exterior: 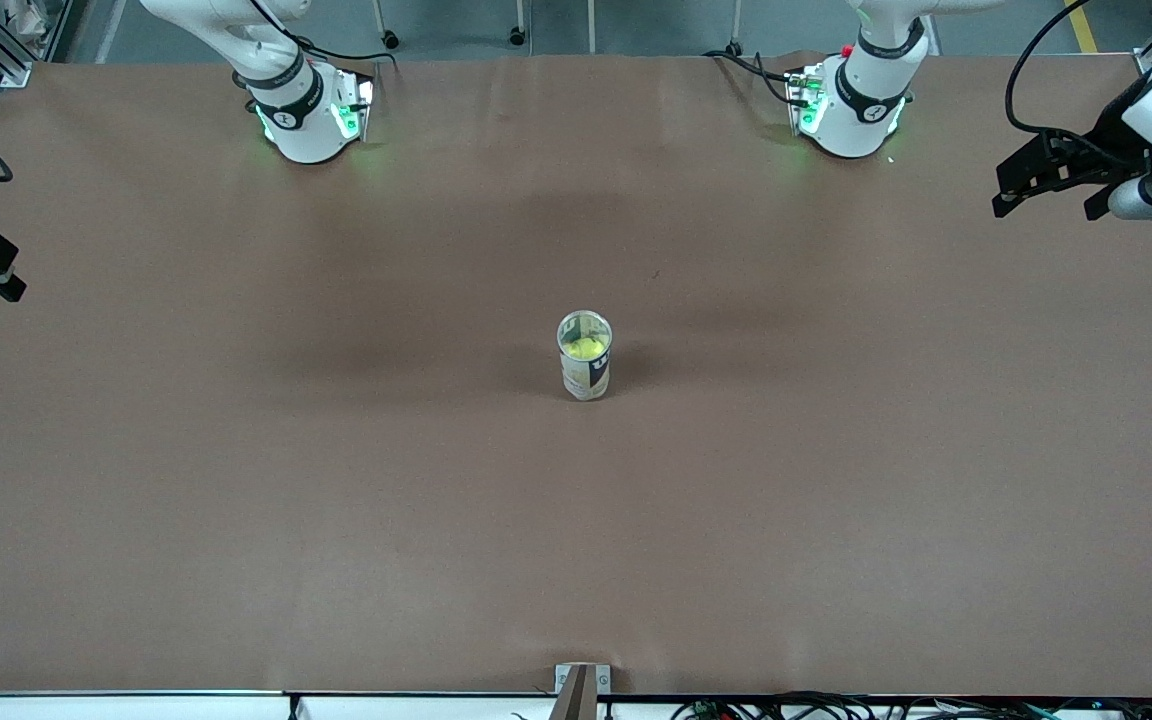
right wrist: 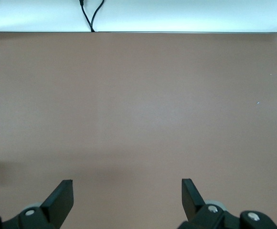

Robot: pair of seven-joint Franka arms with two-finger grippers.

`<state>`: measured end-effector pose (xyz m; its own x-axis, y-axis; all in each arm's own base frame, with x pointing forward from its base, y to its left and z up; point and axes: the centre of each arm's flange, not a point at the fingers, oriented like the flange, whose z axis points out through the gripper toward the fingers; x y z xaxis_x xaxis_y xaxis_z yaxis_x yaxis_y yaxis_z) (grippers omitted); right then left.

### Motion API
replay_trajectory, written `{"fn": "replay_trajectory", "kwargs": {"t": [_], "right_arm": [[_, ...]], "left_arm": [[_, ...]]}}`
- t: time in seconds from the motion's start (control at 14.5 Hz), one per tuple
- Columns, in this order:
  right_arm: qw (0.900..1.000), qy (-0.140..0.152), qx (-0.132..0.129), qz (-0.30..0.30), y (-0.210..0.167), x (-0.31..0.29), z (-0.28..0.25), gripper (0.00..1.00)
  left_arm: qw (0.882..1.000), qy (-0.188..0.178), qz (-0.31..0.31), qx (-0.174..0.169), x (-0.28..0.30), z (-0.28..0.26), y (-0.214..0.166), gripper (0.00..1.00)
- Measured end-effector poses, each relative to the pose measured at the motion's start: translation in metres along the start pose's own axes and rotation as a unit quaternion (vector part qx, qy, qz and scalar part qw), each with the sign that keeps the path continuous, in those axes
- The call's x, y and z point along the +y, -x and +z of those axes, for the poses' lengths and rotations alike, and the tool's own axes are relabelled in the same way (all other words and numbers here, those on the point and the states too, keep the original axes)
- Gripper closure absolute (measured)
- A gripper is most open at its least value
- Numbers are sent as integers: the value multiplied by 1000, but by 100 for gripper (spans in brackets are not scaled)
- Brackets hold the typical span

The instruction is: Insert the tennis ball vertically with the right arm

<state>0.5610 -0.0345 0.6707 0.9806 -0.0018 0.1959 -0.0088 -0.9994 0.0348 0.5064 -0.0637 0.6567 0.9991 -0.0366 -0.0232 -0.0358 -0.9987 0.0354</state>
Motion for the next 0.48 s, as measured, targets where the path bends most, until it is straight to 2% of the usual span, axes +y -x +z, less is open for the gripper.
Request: {"fn": "replay_trajectory", "kwargs": {"t": [0.48], "right_arm": [[1000, 0, 0, 0, 0, 0, 0, 0]], "left_arm": [[1000, -1, -4, 10, -2, -15, 12, 0]]}}
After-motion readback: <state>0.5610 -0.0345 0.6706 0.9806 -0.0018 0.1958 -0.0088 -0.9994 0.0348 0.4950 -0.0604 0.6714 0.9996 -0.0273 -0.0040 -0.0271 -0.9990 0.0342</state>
